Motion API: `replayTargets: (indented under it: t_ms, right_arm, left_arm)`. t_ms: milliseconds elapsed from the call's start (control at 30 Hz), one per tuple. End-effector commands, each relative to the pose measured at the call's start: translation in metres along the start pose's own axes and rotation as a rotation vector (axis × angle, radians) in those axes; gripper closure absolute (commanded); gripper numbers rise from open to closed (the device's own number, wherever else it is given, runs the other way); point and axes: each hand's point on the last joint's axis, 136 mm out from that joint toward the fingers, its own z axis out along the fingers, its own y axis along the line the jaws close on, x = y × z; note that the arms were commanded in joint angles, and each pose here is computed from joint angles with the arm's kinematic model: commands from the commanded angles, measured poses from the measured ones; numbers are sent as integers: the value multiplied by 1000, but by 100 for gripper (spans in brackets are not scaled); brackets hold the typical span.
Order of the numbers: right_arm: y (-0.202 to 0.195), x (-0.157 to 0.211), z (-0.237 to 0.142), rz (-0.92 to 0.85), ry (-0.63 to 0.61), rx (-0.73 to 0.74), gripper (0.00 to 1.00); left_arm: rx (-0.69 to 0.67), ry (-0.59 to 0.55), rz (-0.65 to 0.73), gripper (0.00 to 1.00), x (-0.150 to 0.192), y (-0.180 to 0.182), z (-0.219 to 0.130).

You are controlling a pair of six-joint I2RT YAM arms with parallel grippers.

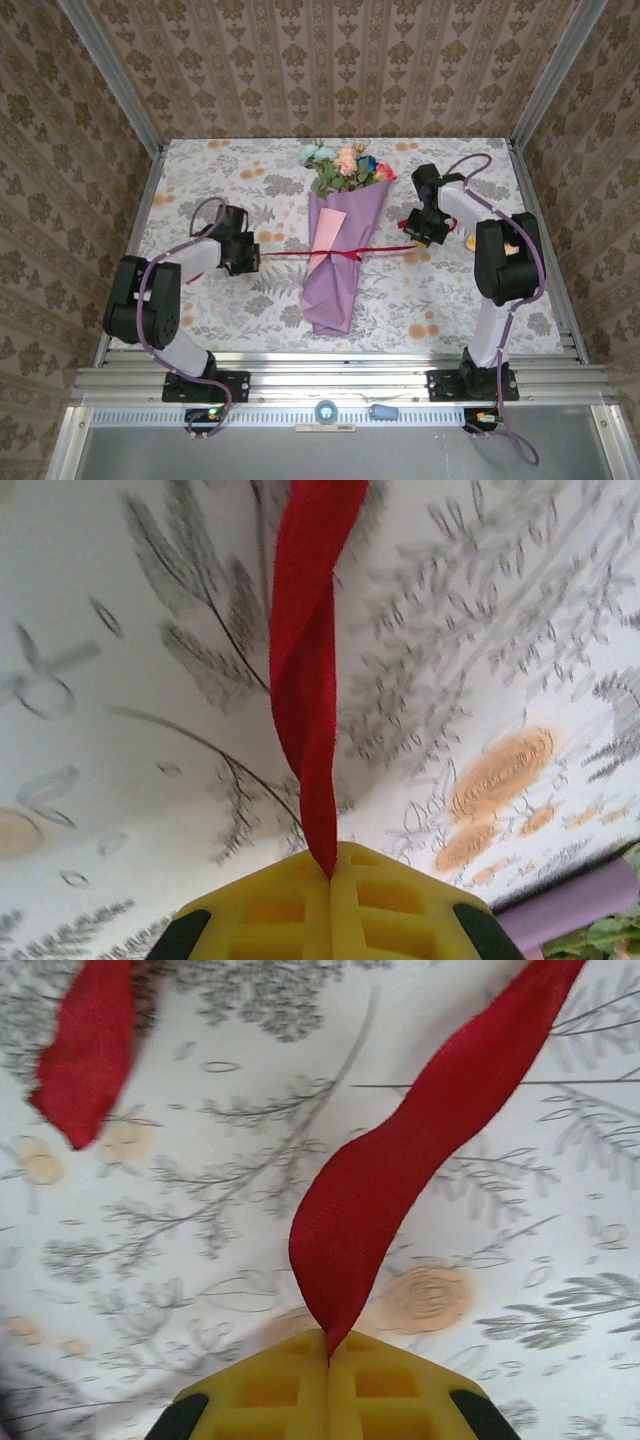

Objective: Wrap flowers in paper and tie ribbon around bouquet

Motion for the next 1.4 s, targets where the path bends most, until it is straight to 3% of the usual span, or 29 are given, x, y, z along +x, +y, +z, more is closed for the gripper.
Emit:
replayTargets:
  t_ms: [0, 167, 333, 433, 533, 667, 800, 1200, 1367]
  right_arm:
    - [-19, -1, 2, -95, 6, 104, 100]
    - [-13, 1, 5, -92, 14, 99, 100]
    - [-16, 1, 6, -107, 14, 109, 100]
    - [-18, 2, 7, -110, 17, 113, 100]
    - [-18, 4, 8, -108, 19, 111, 100]
    - [-21, 6, 10, -107, 22, 116, 100]
    - [-21, 6, 9, -106, 23, 113, 100]
    - [-22, 8, 9, -100, 24, 106, 100]
    - [-22, 10, 12, -95, 33, 104, 100]
  left_arm:
    - [-7, 22, 61, 100, 0, 2, -4]
    - [-68, 60, 74, 99, 16, 12, 7]
    - [-101, 35, 90, 67, 21, 18, -3]
    - [-105, -10, 104, 54, 28, 18, -22]
    - [-92, -28, 94, 49, 52, 20, -36]
    - [-108, 23, 80, 43, 95, 28, -26]
    - [-133, 32, 85, 44, 111, 24, -7]
    - [-191, 68, 102, 62, 130, 24, 36]
    - [-128, 88, 131, 83, 135, 12, 49]
